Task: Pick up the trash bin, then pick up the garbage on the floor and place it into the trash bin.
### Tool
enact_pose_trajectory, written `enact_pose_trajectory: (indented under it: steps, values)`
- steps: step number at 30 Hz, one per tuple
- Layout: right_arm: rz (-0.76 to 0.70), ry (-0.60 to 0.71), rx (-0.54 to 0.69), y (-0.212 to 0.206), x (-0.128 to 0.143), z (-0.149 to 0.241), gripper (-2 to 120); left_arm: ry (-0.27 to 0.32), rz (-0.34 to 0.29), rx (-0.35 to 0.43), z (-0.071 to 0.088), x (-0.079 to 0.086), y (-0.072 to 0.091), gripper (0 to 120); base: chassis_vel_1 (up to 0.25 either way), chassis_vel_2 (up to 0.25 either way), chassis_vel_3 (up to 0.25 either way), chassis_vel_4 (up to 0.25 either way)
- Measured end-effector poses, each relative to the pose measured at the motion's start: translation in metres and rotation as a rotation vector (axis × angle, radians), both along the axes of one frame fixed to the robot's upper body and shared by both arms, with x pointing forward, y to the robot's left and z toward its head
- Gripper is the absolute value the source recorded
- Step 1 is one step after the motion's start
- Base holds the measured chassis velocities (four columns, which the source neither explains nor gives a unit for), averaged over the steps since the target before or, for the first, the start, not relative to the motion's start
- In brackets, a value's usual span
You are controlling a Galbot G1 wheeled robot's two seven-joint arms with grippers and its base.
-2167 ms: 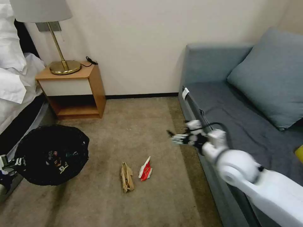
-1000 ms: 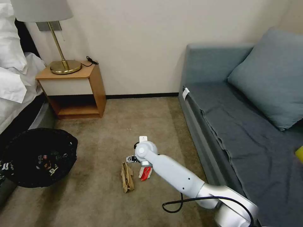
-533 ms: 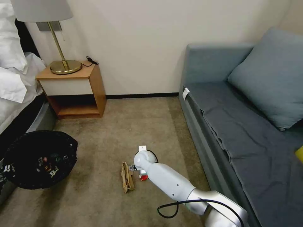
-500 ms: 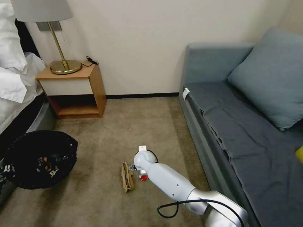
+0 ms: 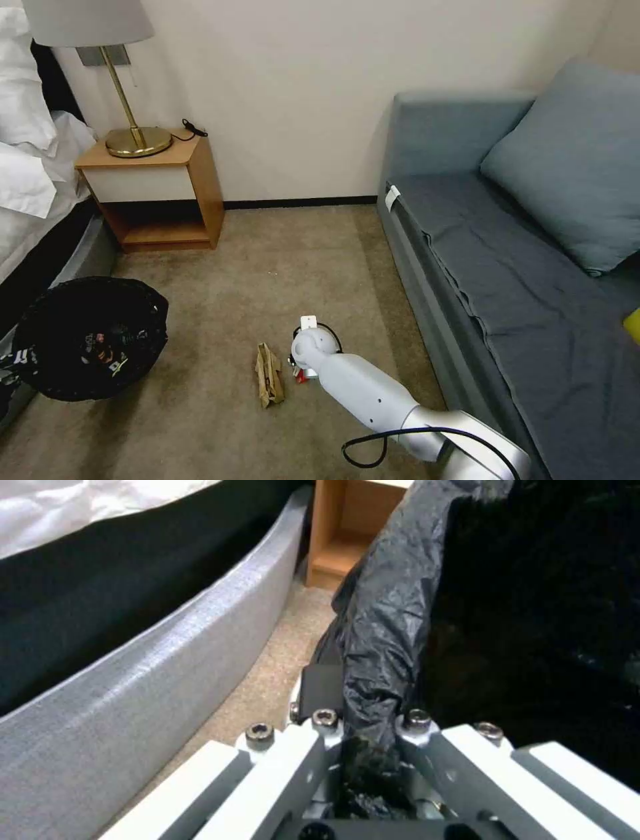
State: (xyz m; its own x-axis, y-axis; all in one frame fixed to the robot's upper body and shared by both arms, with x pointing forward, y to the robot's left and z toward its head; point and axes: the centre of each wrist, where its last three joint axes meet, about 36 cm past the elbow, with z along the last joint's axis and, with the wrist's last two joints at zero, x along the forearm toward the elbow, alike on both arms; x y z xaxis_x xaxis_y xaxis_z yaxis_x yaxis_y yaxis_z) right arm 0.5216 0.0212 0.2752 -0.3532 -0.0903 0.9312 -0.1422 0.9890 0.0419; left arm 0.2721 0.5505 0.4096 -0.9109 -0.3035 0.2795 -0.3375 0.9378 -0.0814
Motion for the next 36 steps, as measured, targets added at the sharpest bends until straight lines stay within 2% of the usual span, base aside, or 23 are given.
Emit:
enact_pose_trajectory:
  steps: [3,4,8,11,17,21,22,23,25,26,29,30,33,35,36]
  values:
    - [0.007,-0.013,-0.009,-0.003,-0.001,-0.004,25,0.000,0.000,0.002,0.002,-0.002,0.000,2,0.000,0.000,0.000,0.000]
    - [0.007,-0.013,-0.009,-0.003,-0.001,-0.004,25,0.000,0.000,0.002,0.002,-0.002,0.000,2,0.000,0.000,0.000,0.000]
    - [0.004,-0.038,-0.019,-0.011,-0.002,-0.009,7,-0.002,-0.003,0.003,0.003,-0.003,-0.002,2,0.000,0.000,0.000,0.000]
    - [-0.005,-0.064,-0.007,-0.018,-0.001,-0.009,0,-0.002,-0.005,0.002,0.003,-0.003,-0.003,2,0.000,0.000,0.000,0.000]
    - [-0.033,-0.202,0.031,-0.038,0.005,0.003,0,0.000,-0.006,-0.002,0.002,-0.004,-0.006,2,0.000,0.000,0.000,0.000]
    - [-0.032,-0.401,0.161,-0.052,0.010,0.057,0,-0.001,-0.010,-0.002,0.003,-0.004,-0.008,2,0.000,0.000,0.000,0.000]
    - [-0.032,-0.401,0.161,-0.052,0.010,0.057,0,-0.001,-0.010,-0.002,0.003,-0.004,-0.008,2,0.000,0.000,0.000,0.000]
    - [-0.019,-0.450,0.207,-0.054,0.010,0.072,0,-0.001,-0.010,-0.001,0.003,-0.004,-0.008,2,0.000,0.000,0.000,0.000]
    - [0.043,-0.630,0.363,-0.057,0.004,0.122,0,-0.001,-0.012,0.001,0.004,-0.004,-0.009,2,0.000,0.000,0.000,0.000]
    - [0.043,-0.630,0.363,-0.057,0.004,0.122,0,-0.001,-0.012,0.001,0.004,-0.004,-0.009,2,0.000,0.000,0.000,0.000]
    - [0.138,-0.822,0.525,-0.049,-0.012,0.172,0,0.003,-0.018,0.004,0.003,-0.004,-0.013,2,0.000,0.000,0.000,0.000]
    - [0.138,-0.822,0.525,-0.049,-0.012,0.172,0,0.003,-0.018,0.004,0.003,-0.004,-0.013,2,0.000,0.000,0.000,0.000]
    - [0.279,-0.962,0.664,-0.031,-0.032,0.207,0,0.009,-0.022,0.002,0.002,-0.003,-0.018,2,0.000,0.000,0.000,0.000]
    - [0.318,-0.986,0.691,-0.026,-0.037,0.212,0,0.009,-0.024,0.002,0.002,-0.002,-0.019,2,0.000,0.000,0.000,0.000]
    - [0.406,-1.036,0.731,-0.017,-0.045,0.221,0,0.009,-0.027,0.001,0.002,-0.002,-0.021,2,0.000,0.000,0.000,0.000]
